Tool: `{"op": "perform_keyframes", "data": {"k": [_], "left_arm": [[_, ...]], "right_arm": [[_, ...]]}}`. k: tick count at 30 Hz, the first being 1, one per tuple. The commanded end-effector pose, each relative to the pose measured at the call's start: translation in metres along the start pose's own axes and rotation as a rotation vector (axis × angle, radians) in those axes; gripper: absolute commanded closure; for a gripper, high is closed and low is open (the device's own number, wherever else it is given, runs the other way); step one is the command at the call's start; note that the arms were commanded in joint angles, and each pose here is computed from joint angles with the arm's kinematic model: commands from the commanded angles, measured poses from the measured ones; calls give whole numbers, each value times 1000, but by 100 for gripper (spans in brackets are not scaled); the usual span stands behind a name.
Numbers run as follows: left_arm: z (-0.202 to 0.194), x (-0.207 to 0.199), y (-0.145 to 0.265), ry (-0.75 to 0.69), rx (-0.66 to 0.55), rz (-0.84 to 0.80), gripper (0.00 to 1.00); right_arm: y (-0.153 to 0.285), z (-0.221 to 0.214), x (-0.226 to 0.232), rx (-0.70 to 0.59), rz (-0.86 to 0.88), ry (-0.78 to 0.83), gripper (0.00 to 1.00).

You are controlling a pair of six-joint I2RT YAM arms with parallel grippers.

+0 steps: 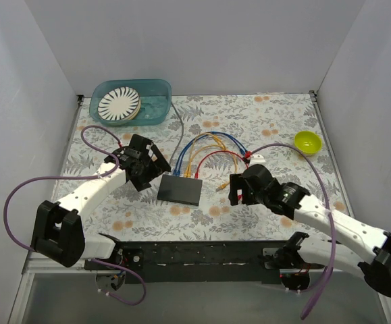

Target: Pull the plug from the switch port

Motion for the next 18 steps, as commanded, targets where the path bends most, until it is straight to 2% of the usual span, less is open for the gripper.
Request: {"op": "perform_keyframes", "data": {"k": [1, 2, 4, 5, 8, 9, 11, 14, 15, 18], "left_arm": [[3, 7, -6, 62, -47, 66, 2], [4, 6, -8, 97, -47, 66, 2], [2, 8, -14, 136, -19, 65, 2], [3, 6, -16, 166, -16, 49, 4], [2, 13, -20, 219, 2, 42, 15], [5, 15, -20, 240, -4, 39, 26], [7, 22, -19, 248, -15, 29, 32], [14, 37, -19, 248, -32, 43, 46], [20, 43, -20, 257, -43, 52, 57], [24, 58, -28, 289, 0, 62, 76]], "right_arm": [[-23, 28, 30, 16, 124, -14, 12], [-26, 32, 36, 24, 151, -14, 23], [-39, 36, 44, 29, 174, -24, 32], [-42, 39, 47, 24, 186, -30, 43], [-55, 47, 53, 19, 203, -65, 57], [-58, 53, 50, 17, 200, -85, 65], [-68, 54, 48, 47, 195, -114, 72], [-84, 57, 41, 85, 192, -165, 81], [-89, 58, 37, 97, 193, -187, 85], [-105, 56, 40, 172, 224, -200, 96]]}}
Point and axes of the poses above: each gripper's point midway between its finger pads, its own y axis back along the fingers, its own x axis along the line the jaws close on, z = x × y, the point moved 9 cm from there along y, back along the fingers, and after that the axes turned 9 degrees about y, right-handed, at the moved point
